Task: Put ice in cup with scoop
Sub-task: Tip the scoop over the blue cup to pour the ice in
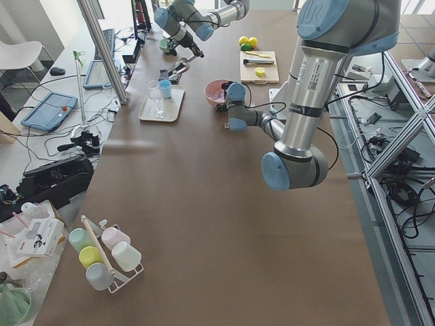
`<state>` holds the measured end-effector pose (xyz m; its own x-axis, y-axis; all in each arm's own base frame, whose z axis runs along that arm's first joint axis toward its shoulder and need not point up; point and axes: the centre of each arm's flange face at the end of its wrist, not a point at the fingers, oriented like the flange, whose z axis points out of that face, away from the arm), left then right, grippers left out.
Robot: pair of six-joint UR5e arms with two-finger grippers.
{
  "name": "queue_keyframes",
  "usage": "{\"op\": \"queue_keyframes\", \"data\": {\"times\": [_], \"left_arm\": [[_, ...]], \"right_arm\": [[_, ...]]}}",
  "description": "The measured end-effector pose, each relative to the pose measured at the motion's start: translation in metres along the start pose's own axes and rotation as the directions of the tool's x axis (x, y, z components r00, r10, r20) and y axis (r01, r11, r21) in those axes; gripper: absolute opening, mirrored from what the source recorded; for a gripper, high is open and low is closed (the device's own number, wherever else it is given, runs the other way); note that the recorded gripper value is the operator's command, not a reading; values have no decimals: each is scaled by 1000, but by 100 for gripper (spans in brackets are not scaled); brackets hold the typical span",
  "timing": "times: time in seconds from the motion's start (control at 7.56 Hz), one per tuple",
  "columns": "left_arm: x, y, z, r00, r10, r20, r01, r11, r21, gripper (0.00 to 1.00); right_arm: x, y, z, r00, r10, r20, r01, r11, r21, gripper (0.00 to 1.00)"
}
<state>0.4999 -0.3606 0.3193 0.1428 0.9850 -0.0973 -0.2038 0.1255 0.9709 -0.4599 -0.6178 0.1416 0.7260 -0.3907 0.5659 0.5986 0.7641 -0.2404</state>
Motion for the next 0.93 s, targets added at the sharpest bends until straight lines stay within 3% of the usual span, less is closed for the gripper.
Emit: {"op": "queue_keyframes", "data": {"times": [0.26, 0.53, 0.93], "left_arm": [[0, 0, 0, 1000, 0, 0, 0, 1000, 1, 98], [0, 0, 0, 1000, 0, 1, 0, 1000, 0, 98], [0, 0, 0, 1000, 0, 1, 0, 1000, 1, 98]], "right_arm": [[4, 14, -20, 1000, -16, -5, 15, 999, -32, 0], [6, 6, 5, 999, -45, -4, 44, 997, -66, 0], [6, 5, 11, 998, -61, -2, 60, 996, -62, 0]]}}
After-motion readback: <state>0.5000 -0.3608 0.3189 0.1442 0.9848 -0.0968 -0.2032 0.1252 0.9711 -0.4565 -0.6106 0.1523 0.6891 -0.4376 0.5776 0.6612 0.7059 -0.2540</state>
